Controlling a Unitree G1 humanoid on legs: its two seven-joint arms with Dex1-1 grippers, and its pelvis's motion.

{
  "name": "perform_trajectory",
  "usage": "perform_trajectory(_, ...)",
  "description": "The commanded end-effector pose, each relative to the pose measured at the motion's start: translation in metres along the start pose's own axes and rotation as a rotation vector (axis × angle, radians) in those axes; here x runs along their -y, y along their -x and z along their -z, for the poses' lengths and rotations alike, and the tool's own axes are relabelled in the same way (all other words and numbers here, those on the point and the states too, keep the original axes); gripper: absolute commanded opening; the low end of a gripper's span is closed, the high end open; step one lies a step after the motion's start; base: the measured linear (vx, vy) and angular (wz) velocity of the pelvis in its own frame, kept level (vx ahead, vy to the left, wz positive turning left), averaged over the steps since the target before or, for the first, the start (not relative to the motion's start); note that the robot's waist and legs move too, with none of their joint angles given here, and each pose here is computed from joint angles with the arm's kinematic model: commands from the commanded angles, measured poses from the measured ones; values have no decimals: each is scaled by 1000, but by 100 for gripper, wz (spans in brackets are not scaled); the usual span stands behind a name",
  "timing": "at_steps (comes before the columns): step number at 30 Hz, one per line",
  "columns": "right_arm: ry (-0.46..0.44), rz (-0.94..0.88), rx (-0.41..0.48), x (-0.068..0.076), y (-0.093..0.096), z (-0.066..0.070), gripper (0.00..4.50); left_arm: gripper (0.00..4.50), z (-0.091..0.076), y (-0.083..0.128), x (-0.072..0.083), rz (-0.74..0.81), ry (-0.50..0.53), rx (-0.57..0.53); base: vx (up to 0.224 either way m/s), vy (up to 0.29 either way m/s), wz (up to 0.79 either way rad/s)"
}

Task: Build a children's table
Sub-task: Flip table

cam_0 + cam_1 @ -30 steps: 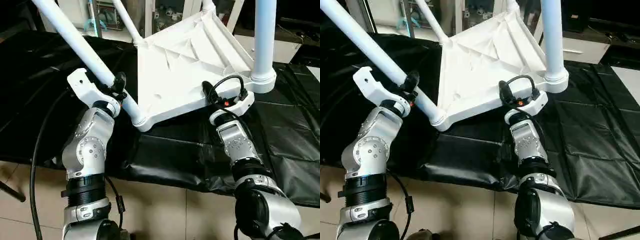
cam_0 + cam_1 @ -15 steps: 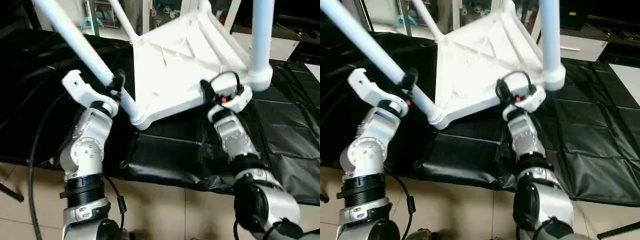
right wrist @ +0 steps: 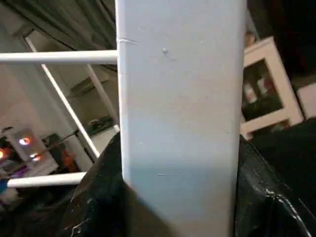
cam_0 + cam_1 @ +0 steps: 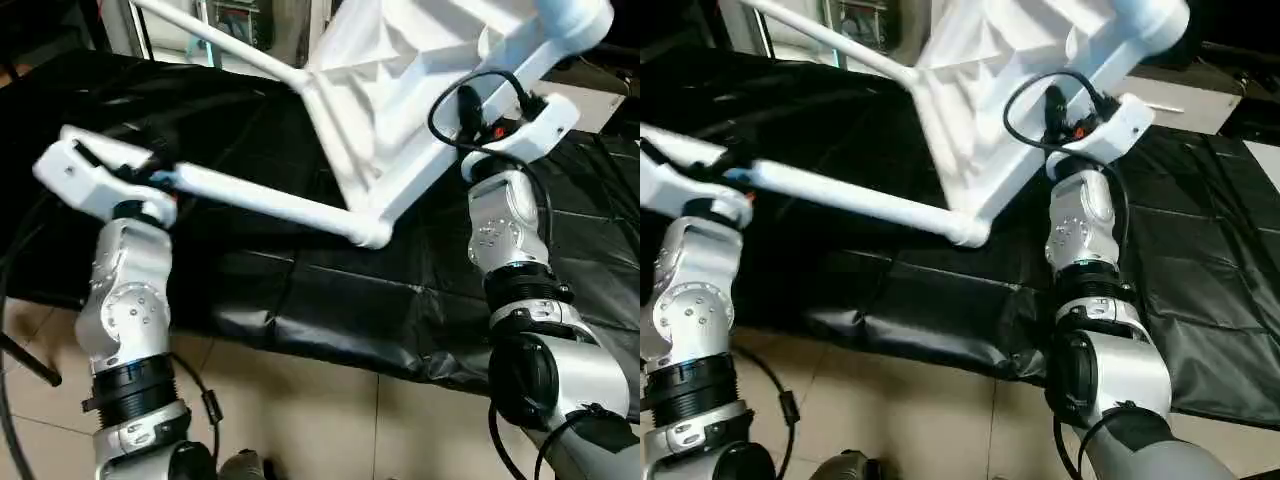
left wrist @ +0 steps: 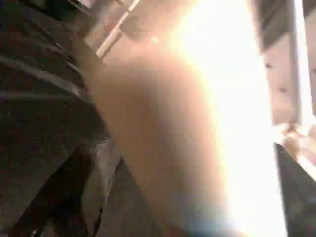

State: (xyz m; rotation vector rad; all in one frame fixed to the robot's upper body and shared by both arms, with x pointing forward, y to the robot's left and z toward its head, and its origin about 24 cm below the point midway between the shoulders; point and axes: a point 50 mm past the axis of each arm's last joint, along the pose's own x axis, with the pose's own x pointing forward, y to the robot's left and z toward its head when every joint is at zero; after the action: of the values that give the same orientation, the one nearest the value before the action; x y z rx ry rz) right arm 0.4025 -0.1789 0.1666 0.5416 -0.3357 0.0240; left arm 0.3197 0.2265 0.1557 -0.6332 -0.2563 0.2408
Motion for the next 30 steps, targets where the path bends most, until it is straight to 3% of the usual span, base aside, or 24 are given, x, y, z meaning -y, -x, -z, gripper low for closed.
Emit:
perform_trajectory(1, 31, 31, 247, 6, -6, -54, 191, 387, -2, 3, -19, -96, -26, 7, 0, 0, 0)
perform_trajectory(6, 80, 36, 272, 7, 0, -56, 190, 387, 4, 4, -21, -102, -39, -25, 0, 0, 0)
perform_trajectory(10, 184, 54, 348, 11, 9, -68, 189, 387, 14, 7, -32, -166, -112, -55, 0, 0, 0)
perform_trajectory(15, 268, 104, 426, 16, 14, -90, 188, 387, 16, 7, -44, -224, -188, -71, 0, 0, 0)
perform_trajectory(18, 317, 112, 447, 14, 22, -95, 186, 387, 17, 8, -48, -227, -217, -84, 0, 0, 0)
perform_trajectory(23, 384, 135, 429, 12, 45, -86, 183, 387, 24, 10, -48, -191, -267, -114, 0, 0, 0)
perform_trajectory(30, 539, 126, 344, 5, 76, -59, 181, 387, 25, 14, -48, -178, -321, -96, 0, 0, 0)
